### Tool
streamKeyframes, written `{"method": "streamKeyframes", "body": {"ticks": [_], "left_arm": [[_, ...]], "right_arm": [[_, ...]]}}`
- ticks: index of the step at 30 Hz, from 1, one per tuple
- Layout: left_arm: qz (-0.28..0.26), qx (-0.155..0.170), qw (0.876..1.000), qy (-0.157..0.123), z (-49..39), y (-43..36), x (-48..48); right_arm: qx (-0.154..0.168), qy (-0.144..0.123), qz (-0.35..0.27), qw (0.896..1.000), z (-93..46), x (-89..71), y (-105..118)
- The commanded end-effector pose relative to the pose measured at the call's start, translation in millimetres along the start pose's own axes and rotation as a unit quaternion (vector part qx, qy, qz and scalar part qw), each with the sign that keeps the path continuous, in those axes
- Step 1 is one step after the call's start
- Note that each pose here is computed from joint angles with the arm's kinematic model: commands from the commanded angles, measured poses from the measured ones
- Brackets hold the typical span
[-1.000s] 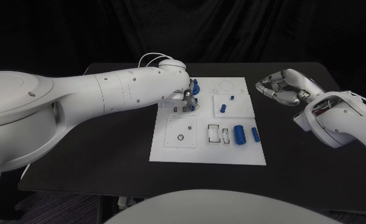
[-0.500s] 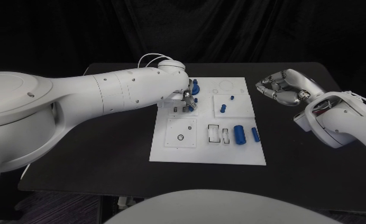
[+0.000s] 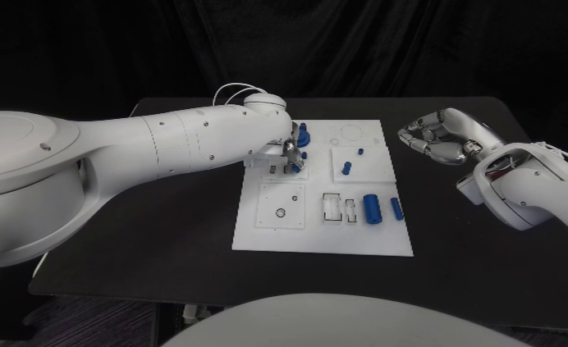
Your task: Assemble the parts on the task board
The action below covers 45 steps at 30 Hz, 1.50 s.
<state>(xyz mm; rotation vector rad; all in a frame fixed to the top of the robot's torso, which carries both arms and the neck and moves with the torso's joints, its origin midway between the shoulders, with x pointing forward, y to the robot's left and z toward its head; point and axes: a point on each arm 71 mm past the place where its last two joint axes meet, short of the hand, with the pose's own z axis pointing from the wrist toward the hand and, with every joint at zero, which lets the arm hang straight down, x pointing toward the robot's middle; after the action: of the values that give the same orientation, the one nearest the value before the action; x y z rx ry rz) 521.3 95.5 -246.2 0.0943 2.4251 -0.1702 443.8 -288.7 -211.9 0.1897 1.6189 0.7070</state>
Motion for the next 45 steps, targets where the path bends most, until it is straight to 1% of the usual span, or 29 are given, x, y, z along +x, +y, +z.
{"method": "streamKeyframes", "body": {"ticks": [1,8,11,16,25,30,33,40,45], "left_arm": [[-0.009,0.005,1.0,-0.01,-0.6,1.0,0.3],[-0.027,0.009,0.999,-0.032,-4.9,6.7,0.8],[-0.032,0.01,0.999,-0.036,-6.6,9.4,1.5],[-0.04,0.008,0.998,-0.042,-9.5,17.4,2.8],[-0.047,-0.001,0.998,-0.046,-10.2,28.9,2.1],[-0.053,-0.002,0.997,-0.053,-10.2,30.7,1.0],[-0.057,-0.001,0.997,-0.053,-10.1,30.9,0.9],[-0.103,0.005,0.994,-0.029,-8.8,32.8,3.7],[-0.121,0.006,0.992,-0.024,-8.4,34.8,4.7]], "right_arm": [[0.012,0.004,0.0,1.0,-1.0,1.0,-2.6],[0.014,0.005,-0.001,1.0,-1.5,0.7,-3.9],[0.015,0.005,-0.001,1.0,-1.5,0.7,-4.3],[0.017,0.006,-0.001,1.0,-1.8,0.5,-5.2],[0.019,0.007,-0.001,1.0,-1.7,0.6,-5.6],[0.02,0.006,-0.001,1.0,-1.8,0.5,-5.6],[0.02,0.006,-0.001,1.0,-1.9,0.5,-5.6],[0.021,0.005,-0.001,1.0,-2.5,0.2,-5.7],[0.022,0.004,-0.001,1.0,-2.6,-0.1,-6.0]]}}
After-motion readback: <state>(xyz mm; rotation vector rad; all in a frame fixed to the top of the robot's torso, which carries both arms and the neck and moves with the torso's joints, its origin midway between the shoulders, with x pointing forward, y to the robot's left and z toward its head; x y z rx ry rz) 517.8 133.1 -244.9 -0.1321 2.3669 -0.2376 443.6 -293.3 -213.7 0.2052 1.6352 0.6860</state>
